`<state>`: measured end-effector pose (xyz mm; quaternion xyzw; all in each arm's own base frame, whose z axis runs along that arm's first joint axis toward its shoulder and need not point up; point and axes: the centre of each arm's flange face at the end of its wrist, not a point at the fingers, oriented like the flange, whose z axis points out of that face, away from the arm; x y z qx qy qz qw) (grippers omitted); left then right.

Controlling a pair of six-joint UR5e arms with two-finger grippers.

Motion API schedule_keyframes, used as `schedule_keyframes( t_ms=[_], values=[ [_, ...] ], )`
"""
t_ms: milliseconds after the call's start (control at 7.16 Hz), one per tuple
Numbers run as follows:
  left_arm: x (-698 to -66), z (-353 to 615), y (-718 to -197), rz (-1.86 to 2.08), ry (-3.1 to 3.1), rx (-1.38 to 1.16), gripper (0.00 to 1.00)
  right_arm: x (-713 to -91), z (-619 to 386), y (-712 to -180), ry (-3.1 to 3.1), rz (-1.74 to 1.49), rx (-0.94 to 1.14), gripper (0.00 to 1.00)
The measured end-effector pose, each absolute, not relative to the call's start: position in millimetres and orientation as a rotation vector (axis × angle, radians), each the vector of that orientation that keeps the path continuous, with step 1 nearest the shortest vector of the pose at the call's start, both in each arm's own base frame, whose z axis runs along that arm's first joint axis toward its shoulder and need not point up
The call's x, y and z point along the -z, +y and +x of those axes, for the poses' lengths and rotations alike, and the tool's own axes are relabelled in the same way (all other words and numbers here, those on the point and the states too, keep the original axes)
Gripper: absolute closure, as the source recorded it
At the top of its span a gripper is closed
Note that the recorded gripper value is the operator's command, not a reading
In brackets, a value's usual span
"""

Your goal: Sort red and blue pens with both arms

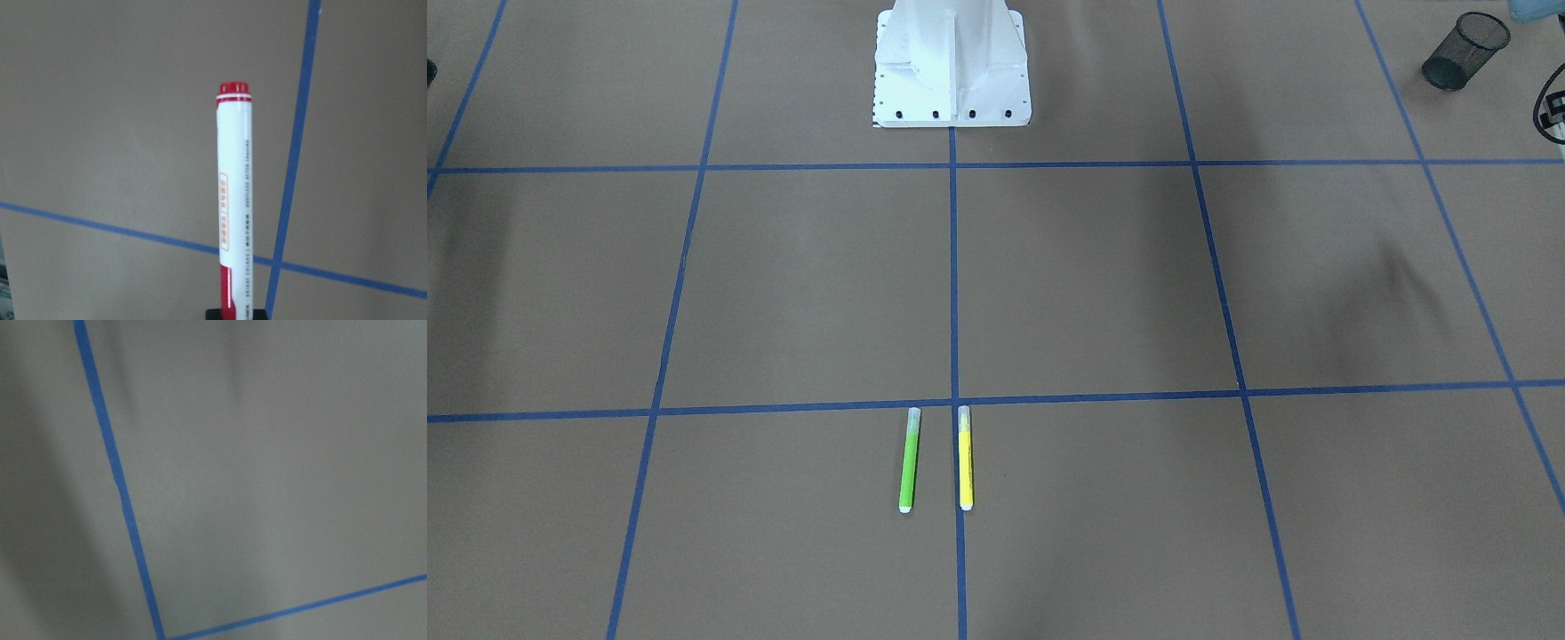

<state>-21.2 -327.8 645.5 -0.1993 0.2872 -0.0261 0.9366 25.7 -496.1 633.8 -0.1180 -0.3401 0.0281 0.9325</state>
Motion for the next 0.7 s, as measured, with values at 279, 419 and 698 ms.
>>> schedule_keyframes(
  t_ms=[279,419,698],
  values=[
    [-676,-56,-267,-0.567,0.614,0.225,1.00,-601,17,-504,-0.725,-0.191,-0.069,0.01],
    [-685,-70,-244,-0.658,0.641,0.324,1.00,-584,14,-504,-0.731,-0.170,-0.080,0.01],
    [-713,-78,-201,-0.820,0.716,0.423,1.00,-561,9,-503,-0.747,-0.145,-0.094,0.01]
  ],
)
